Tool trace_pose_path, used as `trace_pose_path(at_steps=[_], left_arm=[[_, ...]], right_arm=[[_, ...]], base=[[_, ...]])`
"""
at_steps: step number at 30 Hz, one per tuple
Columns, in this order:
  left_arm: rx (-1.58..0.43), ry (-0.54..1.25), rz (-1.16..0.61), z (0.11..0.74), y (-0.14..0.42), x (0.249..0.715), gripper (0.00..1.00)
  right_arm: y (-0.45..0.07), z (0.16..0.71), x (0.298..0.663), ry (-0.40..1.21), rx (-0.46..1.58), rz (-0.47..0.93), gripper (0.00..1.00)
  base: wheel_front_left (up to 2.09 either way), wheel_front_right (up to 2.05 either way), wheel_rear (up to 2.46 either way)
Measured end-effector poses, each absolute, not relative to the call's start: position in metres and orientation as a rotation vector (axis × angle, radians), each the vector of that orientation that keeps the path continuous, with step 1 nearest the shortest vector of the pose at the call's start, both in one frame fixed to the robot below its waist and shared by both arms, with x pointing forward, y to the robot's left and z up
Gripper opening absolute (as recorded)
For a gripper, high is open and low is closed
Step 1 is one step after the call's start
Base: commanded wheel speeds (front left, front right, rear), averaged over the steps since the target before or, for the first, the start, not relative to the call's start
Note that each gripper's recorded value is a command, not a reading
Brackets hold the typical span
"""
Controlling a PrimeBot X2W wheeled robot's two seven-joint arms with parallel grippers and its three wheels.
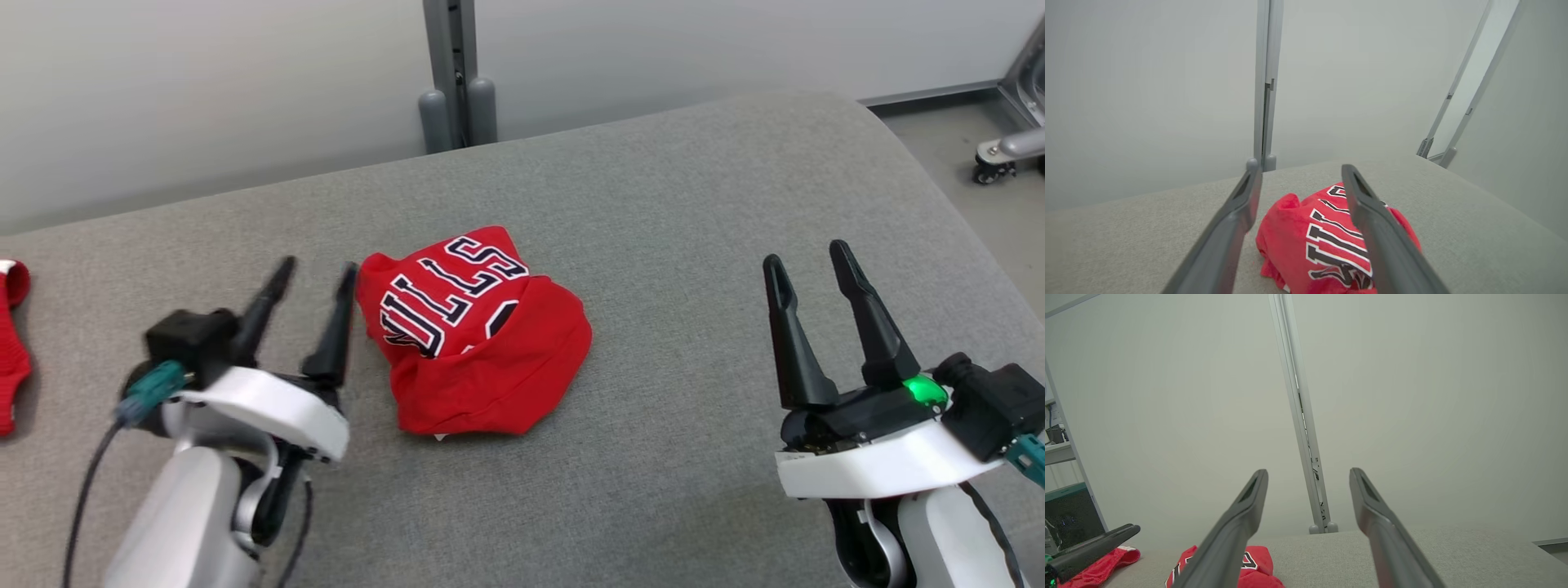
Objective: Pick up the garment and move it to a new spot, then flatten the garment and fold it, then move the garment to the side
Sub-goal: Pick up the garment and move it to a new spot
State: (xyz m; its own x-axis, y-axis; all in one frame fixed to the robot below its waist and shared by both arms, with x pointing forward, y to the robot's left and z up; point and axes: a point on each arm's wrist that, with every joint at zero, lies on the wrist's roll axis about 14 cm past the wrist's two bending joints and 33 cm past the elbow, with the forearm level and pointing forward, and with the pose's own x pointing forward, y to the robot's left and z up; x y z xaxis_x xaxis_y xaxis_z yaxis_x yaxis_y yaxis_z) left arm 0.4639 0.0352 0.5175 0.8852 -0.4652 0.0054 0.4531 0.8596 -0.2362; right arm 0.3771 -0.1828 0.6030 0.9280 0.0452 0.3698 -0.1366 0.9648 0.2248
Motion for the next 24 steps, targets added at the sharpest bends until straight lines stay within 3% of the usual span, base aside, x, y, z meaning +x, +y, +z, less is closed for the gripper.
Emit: trace_pose_path(at_steps=[4, 13, 24], left_arm=[[-0.242, -0.047, -0.386, 0.535, 0.068, 0.462, 1.00], [-0.236, -0.091, -0.172, 0.523, 0.130, 0.435, 1.00], [-0.237, -0.102, -0.085, 0.519, 0.147, 0.408, 1.00]], right_arm=[[-0.184, 0.603, 0.376, -0.374, 0.253, 0.091, 1.00], [-0.185, 0.594, 0.374, -0.350, 0.260, 0.080, 1.00], [-0.183, 0.584, 0.371, -0.325, 0.262, 0.079, 1.00]], base=[[0.00, 0.00, 0.00], [0.00, 0.00, 0.00], [0.00, 0.00, 0.00]])
